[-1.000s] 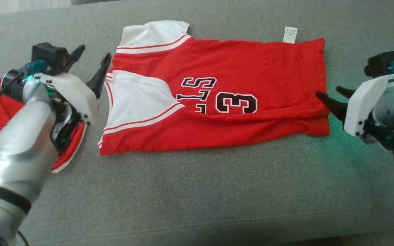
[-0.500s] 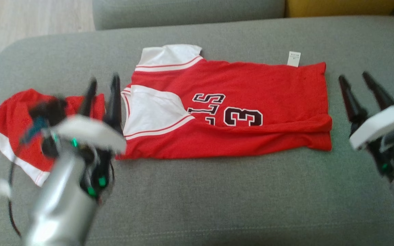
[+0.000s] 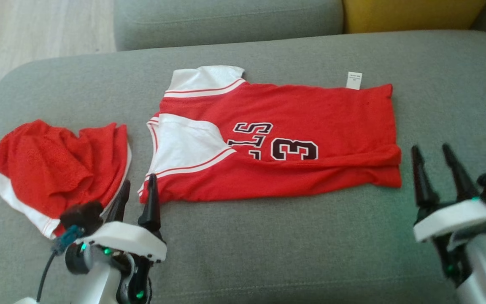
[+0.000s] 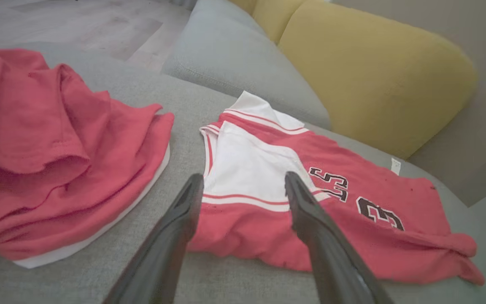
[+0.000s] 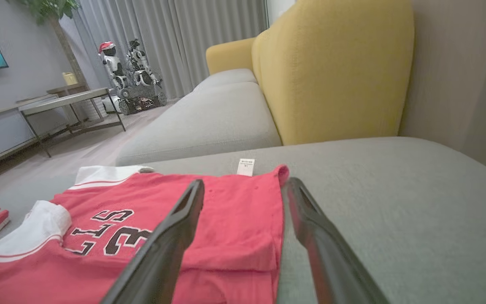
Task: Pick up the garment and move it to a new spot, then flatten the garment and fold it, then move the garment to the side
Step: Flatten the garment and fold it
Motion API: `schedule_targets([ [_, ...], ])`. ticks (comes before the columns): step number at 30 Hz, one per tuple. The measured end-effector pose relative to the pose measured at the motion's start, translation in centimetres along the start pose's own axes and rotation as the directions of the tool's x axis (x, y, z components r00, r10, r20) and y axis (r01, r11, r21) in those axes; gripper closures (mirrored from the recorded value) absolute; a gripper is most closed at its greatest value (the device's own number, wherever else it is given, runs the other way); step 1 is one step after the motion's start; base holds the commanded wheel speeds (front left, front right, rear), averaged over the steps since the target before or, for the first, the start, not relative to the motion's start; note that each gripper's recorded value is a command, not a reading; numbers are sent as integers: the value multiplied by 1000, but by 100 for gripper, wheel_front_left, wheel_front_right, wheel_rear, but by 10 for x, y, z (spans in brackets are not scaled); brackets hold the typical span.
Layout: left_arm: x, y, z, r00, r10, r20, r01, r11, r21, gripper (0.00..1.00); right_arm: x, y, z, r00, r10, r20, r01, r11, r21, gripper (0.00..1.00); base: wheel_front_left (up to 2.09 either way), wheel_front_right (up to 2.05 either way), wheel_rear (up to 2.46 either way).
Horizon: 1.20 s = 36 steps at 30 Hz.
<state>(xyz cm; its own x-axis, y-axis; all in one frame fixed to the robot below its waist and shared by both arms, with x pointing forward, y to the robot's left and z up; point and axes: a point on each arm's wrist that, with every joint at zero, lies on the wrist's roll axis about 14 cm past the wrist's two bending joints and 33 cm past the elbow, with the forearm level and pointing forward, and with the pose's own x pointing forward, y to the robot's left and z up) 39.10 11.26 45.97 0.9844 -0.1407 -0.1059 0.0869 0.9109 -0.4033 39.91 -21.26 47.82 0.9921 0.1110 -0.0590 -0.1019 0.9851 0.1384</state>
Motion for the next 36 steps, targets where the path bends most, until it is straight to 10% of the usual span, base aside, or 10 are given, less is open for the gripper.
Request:
schedule_targets([
  [29,29,42,-85,932,166,-321,-93,969,229,0,-27,-5,2,995,-101,22,101,995,-18,0,0,0,0],
  [31,32,40,-86,930,151,-335,-77,971,226,100,-28,-9,-2,994,-114,3,114,993,-20,0,0,0,0],
  [36,36,33,-82,939,110,-325,-45,979,201,100,-25,-12,-27,984,-146,-103,149,988,29,0,0,0,0],
])
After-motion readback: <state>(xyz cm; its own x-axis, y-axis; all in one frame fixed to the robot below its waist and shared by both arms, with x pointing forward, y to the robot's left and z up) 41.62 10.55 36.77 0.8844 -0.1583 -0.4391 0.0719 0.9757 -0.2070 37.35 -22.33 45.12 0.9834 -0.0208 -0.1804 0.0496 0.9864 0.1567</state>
